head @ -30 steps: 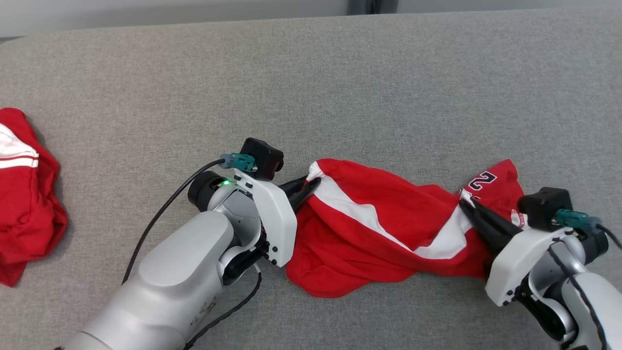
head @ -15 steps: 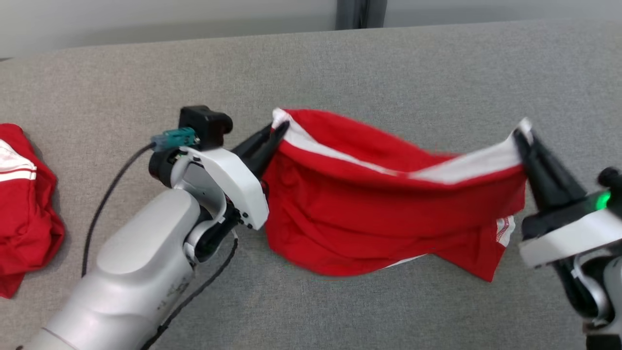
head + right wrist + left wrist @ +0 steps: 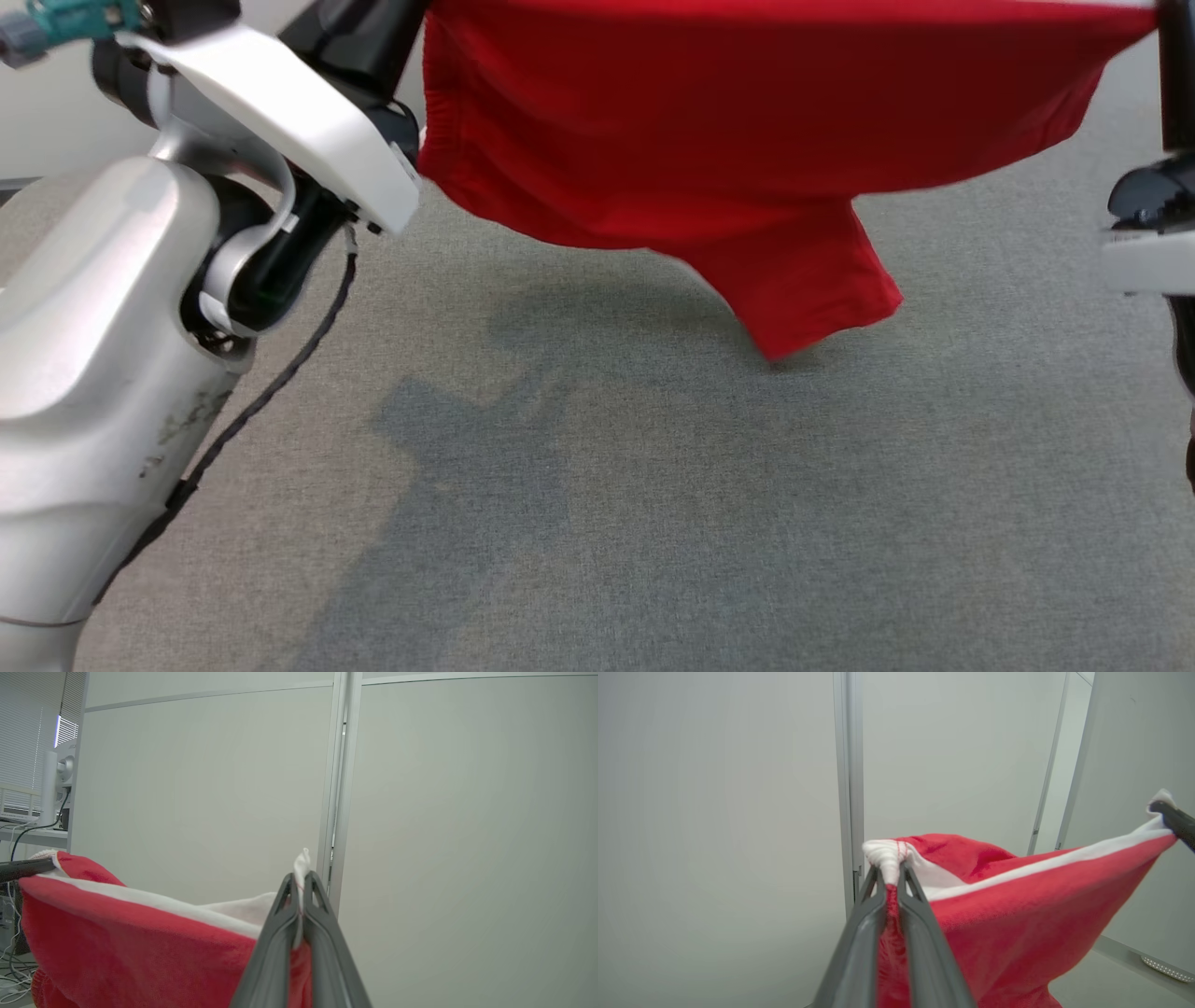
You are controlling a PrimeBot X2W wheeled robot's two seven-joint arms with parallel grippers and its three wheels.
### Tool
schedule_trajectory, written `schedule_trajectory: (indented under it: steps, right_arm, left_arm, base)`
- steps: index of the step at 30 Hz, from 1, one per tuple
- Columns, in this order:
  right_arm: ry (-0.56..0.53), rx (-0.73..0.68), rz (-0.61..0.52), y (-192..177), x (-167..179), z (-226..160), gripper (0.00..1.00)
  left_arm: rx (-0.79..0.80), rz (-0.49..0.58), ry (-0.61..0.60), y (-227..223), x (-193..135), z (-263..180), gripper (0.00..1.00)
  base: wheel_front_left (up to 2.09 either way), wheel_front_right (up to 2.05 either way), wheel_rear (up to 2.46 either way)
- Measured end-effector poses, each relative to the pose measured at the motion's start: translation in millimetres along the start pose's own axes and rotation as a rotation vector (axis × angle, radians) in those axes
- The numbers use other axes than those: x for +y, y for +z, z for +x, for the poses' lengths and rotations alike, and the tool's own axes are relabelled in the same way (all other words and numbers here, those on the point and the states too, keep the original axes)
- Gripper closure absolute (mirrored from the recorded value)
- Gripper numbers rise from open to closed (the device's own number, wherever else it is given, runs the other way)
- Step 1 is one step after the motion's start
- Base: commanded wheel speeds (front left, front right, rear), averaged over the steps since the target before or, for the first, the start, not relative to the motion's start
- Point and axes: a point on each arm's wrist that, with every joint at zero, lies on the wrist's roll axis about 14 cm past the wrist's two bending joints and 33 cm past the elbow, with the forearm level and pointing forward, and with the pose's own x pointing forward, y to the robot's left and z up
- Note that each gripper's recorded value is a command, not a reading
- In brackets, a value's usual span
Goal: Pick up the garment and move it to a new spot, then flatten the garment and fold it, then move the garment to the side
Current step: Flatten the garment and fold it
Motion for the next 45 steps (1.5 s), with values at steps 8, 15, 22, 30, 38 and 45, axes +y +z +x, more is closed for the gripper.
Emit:
schedule_trajectory:
  steps: [8,15,22,30,38,45]
  right_arm:
    - [0.014,0.028,0.033,-1,-3,20,1.0]
    - [0.014,0.086,0.076,-28,-13,54,1.0]
    - [0.045,0.103,0.123,-48,-4,115,1.0]
    - [0.024,0.098,0.171,-66,8,146,1.0]
    - [-0.035,0.402,0.282,-178,30,96,1.0]
    - [-0.104,0.62,0.382,-257,39,31,1.0]
  left_arm:
    - [-0.012,0.027,0.032,19,10,1,1.0]
    - [0.021,0.044,0.066,1,33,26,1.0]
    - [-0.036,0.052,0.105,-6,64,68,1.0]
    - [-0.116,0.056,0.199,-8,91,87,1.0]
    - [0.113,-0.037,0.348,-120,117,60,1.0]
    - [0.264,-0.127,0.391,-201,115,27,1.0]
  base:
    - [0.0,0.0,0.0]
    - [0.0,0.0,0.0]
    - [0.0,0.0,0.0]
    - [0.0,0.0,0.0]
    - [0.0,0.0,0.0]
    - [0.0,0.0,0.0]
